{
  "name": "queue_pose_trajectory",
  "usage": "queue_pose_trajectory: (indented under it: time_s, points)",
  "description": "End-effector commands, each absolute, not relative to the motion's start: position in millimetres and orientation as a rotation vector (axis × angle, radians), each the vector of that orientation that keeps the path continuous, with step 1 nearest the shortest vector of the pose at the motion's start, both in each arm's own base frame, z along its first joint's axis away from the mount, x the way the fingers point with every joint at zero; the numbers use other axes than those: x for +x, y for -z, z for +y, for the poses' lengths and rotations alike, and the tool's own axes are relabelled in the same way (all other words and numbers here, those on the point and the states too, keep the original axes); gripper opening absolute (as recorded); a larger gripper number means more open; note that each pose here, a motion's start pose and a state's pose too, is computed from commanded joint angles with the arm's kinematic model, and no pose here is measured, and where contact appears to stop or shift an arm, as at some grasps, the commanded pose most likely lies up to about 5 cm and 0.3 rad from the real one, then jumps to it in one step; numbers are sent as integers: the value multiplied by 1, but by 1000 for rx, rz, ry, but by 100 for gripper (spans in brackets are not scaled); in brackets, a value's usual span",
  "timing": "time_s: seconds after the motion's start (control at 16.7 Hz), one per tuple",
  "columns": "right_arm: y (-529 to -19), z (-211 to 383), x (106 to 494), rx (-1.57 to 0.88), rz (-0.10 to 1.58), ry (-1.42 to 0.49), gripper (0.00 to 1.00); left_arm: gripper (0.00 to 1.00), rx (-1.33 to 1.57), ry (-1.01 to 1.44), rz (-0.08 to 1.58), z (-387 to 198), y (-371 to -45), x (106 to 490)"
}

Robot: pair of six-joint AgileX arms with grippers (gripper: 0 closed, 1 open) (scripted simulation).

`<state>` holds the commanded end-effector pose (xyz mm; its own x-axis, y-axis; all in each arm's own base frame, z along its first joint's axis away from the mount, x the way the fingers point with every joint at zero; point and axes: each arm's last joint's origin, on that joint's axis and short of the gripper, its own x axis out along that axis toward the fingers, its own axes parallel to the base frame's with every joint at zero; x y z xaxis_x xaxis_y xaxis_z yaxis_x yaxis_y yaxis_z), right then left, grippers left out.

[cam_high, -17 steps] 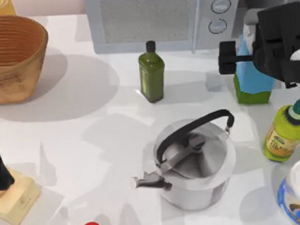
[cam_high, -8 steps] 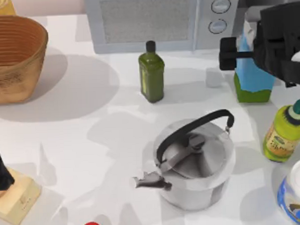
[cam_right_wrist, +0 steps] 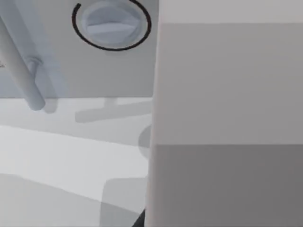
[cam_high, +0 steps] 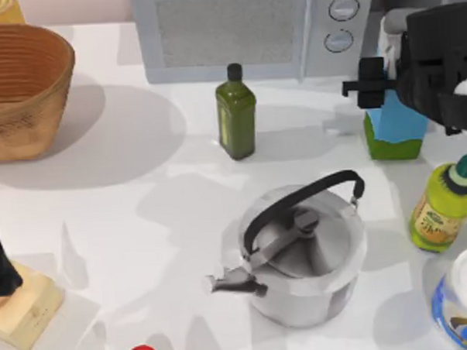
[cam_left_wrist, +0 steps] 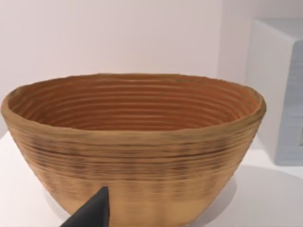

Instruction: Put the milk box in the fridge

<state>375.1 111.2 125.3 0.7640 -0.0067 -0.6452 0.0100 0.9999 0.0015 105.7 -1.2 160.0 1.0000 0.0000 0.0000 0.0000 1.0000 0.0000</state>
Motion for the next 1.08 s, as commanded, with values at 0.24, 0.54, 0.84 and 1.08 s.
queue_pose_trajectory:
  time_s: [0.24, 0.54, 0.84, 1.08]
  points:
    - [-125, 111, 375, 5, 701, 9, 10, 100, 0, 0, 0, -1, -160, 106]
    - [-125, 111, 375, 5, 701, 9, 0, 100, 0, 0, 0, -1, -160, 106]
    - [-149, 113, 383, 22, 627, 6, 0, 100, 0, 0, 0, -1, -160, 106]
    - [-167, 116, 390, 25, 619, 5, 0, 100, 0, 0, 0, -1, -160, 106]
